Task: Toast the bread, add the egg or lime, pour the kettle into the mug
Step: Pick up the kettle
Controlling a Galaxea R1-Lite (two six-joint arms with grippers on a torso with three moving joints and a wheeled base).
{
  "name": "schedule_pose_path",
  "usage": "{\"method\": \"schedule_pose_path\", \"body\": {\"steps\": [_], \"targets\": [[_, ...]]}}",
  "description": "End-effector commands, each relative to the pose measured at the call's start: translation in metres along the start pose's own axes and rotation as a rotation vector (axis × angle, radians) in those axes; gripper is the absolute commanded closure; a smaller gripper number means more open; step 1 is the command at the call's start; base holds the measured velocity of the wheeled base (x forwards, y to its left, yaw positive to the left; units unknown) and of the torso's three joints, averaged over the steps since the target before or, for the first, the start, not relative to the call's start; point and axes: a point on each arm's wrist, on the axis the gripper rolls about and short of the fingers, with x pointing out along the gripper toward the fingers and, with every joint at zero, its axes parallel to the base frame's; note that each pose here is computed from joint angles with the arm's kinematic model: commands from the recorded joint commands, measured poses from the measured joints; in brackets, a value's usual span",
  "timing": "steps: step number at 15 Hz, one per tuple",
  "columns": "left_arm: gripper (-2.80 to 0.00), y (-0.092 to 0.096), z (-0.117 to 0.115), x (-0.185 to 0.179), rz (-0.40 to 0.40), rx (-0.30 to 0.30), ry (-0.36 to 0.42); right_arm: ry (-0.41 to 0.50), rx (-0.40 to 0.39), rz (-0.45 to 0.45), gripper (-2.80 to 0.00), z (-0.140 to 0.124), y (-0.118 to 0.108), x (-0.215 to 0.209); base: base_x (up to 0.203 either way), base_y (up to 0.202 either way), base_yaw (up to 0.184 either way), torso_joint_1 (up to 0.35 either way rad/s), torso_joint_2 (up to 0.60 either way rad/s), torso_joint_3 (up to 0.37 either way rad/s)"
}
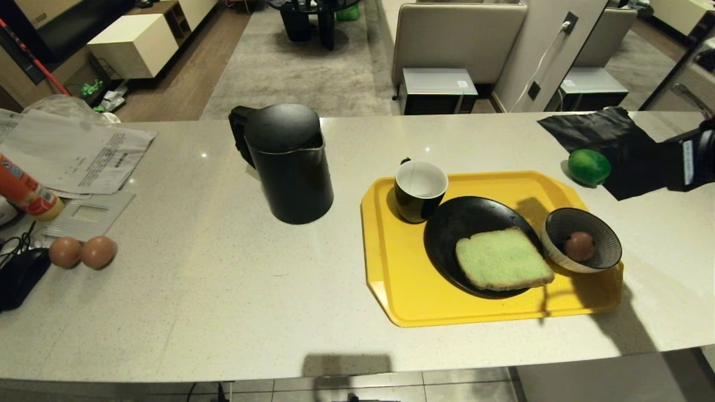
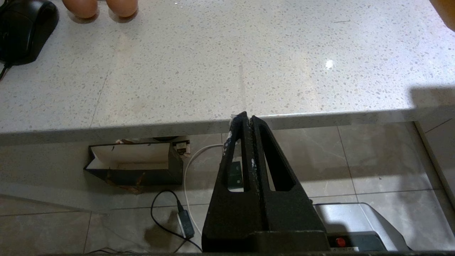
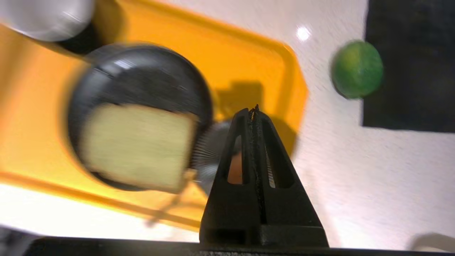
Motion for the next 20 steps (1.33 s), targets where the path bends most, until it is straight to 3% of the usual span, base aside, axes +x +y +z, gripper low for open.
{"method": "schedule_pose_path", "body": {"steps": [1, 4, 10, 13, 17, 20], "targets": [[0.00, 0.000, 0.000, 0.000, 0.001, 0.000, 0.001, -0.177, 0.087, 0.127, 0.00, 0.007, 0.007, -0.064, 0.000, 0.000, 0.000, 0.000, 0.00, 0.000], [0.00, 0.000, 0.000, 0.000, 0.001, 0.000, 0.001, -0.265, 0.156, 0.256, 0.00, 0.003, 0.015, -0.102, 0.000, 0.000, 0.000, 0.000, 0.00, 0.000], [0.00, 0.000, 0.000, 0.000, 0.001, 0.000, 0.001, -0.250, 0.170, 0.253, 0.00, -0.018, 0.022, -0.127, 0.000, 0.000, 0.000, 0.000, 0.00, 0.000], [0.00, 0.000, 0.000, 0.000, 0.001, 0.000, 0.001, -0.268, 0.173, 0.129, 0.00, -0.026, 0.023, -0.150, 0.000, 0.000, 0.000, 0.000, 0.00, 0.000], [0.00, 0.000, 0.000, 0.000, 0.001, 0.000, -0.001, -0.293, 0.202, -0.154, 0.00, -0.041, 0.022, -0.177, 0.000, 0.000, 0.000, 0.000, 0.00, 0.000], [0.00, 0.000, 0.000, 0.000, 0.001, 0.000, 0.001, -0.340, 0.214, -0.241, 0.00, -0.066, 0.029, -0.205, 0.000, 0.000, 0.000, 0.000, 0.00, 0.000]]}}
